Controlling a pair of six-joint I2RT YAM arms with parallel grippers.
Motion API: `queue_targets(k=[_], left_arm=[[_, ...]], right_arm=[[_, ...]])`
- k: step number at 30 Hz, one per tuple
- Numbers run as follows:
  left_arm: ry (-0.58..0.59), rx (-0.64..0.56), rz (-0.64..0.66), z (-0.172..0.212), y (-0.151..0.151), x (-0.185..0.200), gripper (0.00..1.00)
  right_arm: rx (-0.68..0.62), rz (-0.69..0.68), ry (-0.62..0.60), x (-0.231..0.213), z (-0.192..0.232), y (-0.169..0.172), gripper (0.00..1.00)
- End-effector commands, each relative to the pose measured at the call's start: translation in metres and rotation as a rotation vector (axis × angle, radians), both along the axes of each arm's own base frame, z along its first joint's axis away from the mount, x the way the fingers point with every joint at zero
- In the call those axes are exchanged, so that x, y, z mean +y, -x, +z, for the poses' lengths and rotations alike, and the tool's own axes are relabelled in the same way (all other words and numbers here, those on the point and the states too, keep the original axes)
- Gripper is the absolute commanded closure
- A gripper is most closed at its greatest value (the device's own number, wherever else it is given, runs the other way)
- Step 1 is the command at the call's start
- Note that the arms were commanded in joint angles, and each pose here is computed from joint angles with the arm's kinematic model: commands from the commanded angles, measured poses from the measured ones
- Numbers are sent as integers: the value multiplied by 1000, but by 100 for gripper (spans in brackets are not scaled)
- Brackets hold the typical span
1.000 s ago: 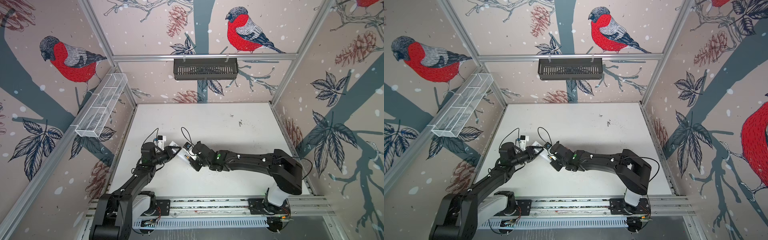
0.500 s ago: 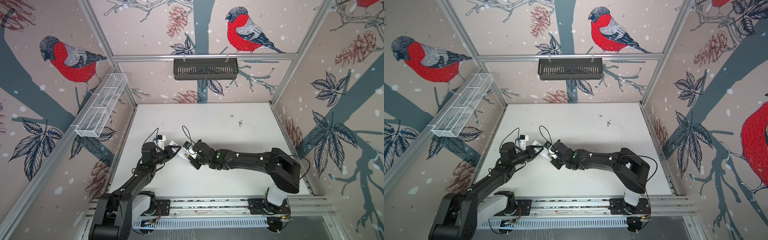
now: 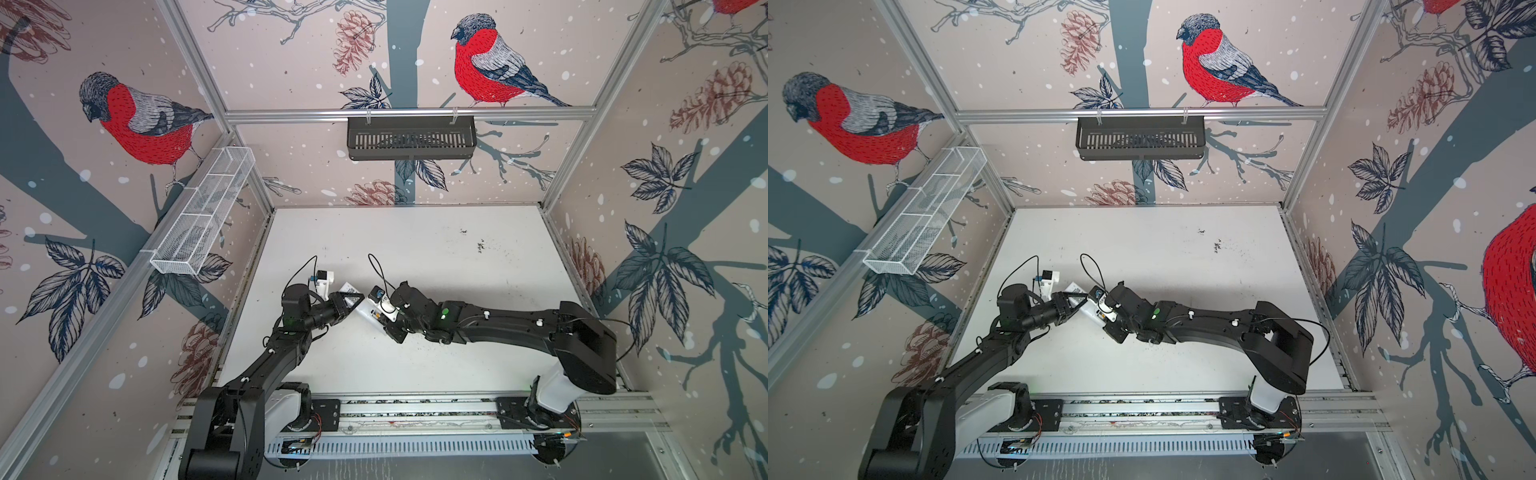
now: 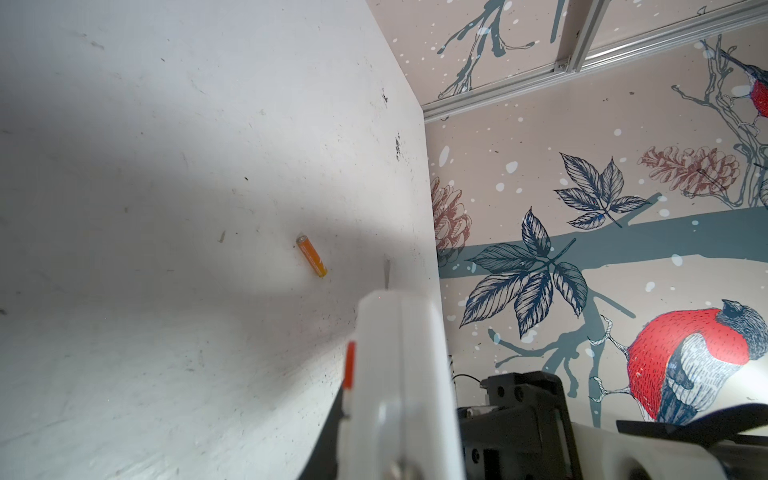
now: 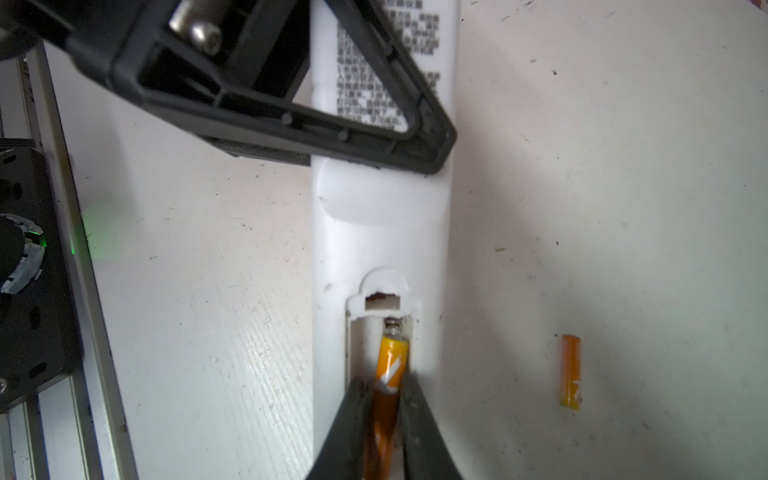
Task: Load the batteries into the remote control
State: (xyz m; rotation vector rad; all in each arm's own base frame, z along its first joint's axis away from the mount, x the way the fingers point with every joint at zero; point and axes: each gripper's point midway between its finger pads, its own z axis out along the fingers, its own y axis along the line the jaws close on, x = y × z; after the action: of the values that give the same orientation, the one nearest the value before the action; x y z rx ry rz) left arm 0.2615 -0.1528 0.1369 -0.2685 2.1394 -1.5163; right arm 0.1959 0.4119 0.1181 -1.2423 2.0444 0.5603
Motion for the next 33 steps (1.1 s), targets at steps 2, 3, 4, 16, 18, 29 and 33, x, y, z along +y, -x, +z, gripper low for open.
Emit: queue_targets(k=[2, 3, 4, 16, 18, 29, 33], left_arm=[[65, -40, -87, 17, 9, -9, 100], [67, -42, -87, 18, 9, -9, 100], [71, -41, -88, 18, 9, -9, 100], [70, -38, -75, 16, 6, -6, 100], [69, -36, -72, 15, 5, -5, 100], [64, -37, -57, 15, 4, -2, 100], [65, -41, -58, 16, 4, -2, 100]], right_arm=[[3, -49, 17, -9, 2, -1, 78], [1, -54, 14, -11, 4, -1, 77], [-1, -59, 12, -11, 7, -2, 77], [38, 8, -28, -12, 29, 17, 69], [46, 27, -34, -12, 32, 21, 68], [46, 0, -19, -21, 29, 22, 76], [39, -19, 8, -24, 21, 17, 79]])
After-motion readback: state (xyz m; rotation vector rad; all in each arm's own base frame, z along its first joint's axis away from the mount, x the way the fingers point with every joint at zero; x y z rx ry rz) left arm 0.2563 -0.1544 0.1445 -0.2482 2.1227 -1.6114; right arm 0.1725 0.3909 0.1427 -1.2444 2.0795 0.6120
